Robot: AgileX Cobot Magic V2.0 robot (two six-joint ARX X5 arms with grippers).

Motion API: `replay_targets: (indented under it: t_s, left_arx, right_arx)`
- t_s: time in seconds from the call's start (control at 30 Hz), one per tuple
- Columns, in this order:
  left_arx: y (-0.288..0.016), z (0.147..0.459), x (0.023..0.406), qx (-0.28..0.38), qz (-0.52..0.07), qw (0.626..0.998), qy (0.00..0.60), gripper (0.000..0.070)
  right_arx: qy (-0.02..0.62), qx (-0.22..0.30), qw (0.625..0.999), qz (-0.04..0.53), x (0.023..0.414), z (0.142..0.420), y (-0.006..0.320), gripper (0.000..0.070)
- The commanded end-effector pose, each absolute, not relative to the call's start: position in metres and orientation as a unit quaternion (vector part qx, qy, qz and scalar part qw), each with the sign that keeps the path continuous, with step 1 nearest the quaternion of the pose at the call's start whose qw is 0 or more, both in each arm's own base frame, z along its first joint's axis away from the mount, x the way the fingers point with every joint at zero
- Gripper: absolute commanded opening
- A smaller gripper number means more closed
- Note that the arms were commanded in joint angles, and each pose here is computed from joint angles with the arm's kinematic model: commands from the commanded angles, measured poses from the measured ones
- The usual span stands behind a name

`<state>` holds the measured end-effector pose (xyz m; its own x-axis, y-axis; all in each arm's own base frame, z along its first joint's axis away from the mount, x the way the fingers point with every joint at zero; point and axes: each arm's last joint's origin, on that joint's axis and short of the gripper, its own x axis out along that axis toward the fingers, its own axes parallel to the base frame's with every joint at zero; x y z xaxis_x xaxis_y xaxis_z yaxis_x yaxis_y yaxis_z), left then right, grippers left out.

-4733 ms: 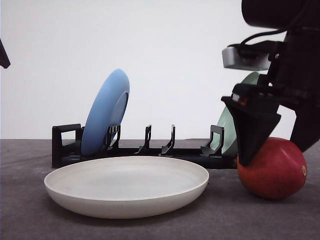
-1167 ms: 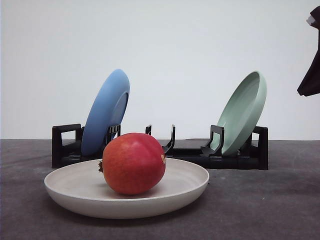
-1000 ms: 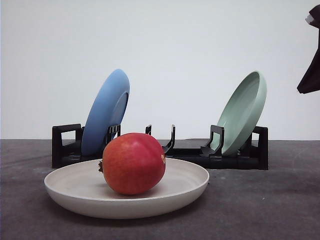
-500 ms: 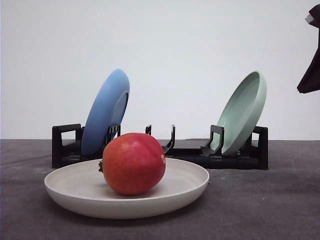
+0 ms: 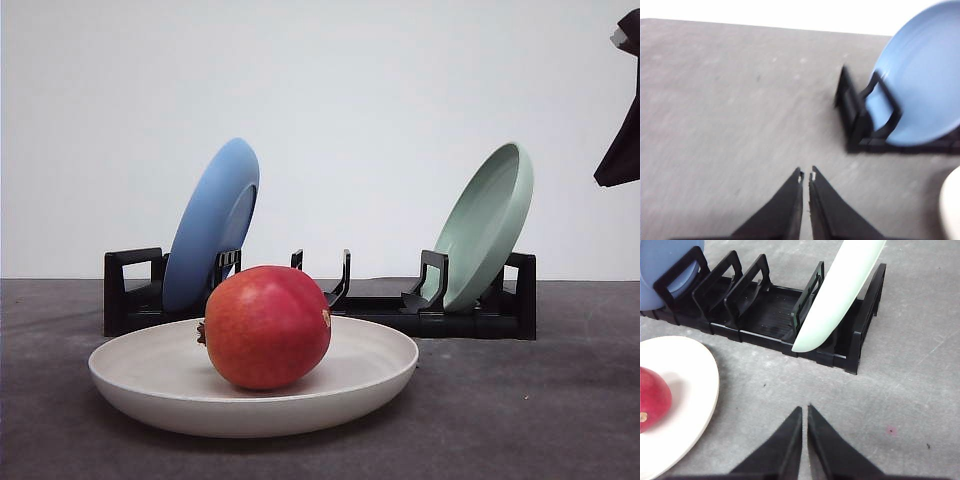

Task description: Place pomegranate in white plate

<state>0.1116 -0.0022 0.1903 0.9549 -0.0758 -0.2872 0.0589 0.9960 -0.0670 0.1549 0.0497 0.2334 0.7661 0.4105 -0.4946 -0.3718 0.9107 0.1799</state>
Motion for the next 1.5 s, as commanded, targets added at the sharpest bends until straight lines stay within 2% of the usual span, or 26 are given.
replay_targets:
  t_s: [0.0, 0.27, 0.43, 0.8, 1.47]
  left_arx:
    - [-0.001, 0.183, 0.108, -0.019, -0.029, 0.99, 0.134, 0.0]
    - [0.002, 0.147, 0.098, -0.02, -0.012, 0.994, 0.107, 0.0]
    - [0.003, 0.15, 0.095, 0.0, -0.011, 0.996, 0.087, 0.0]
    - [-0.002, 0.15, 0.096, 0.006, -0.032, 0.996, 0.088, 0.0]
    - [-0.002, 0.15, 0.096, 0.004, -0.033, 0.996, 0.088, 0.0]
  right_arx:
    - [0.264, 0.032, 0.941, 0.209, 0.156, 0.236, 0.05, 0.001]
    - [0.264, 0.031, 0.941, 0.209, 0.156, 0.236, 0.05, 0.001]
    - [0.263, 0.032, 0.941, 0.21, 0.156, 0.236, 0.05, 0.001]
    - [0.261, 0.032, 0.942, 0.21, 0.156, 0.236, 0.05, 0.001]
    - [0.261, 0.032, 0.942, 0.21, 0.156, 0.236, 0.05, 0.001]
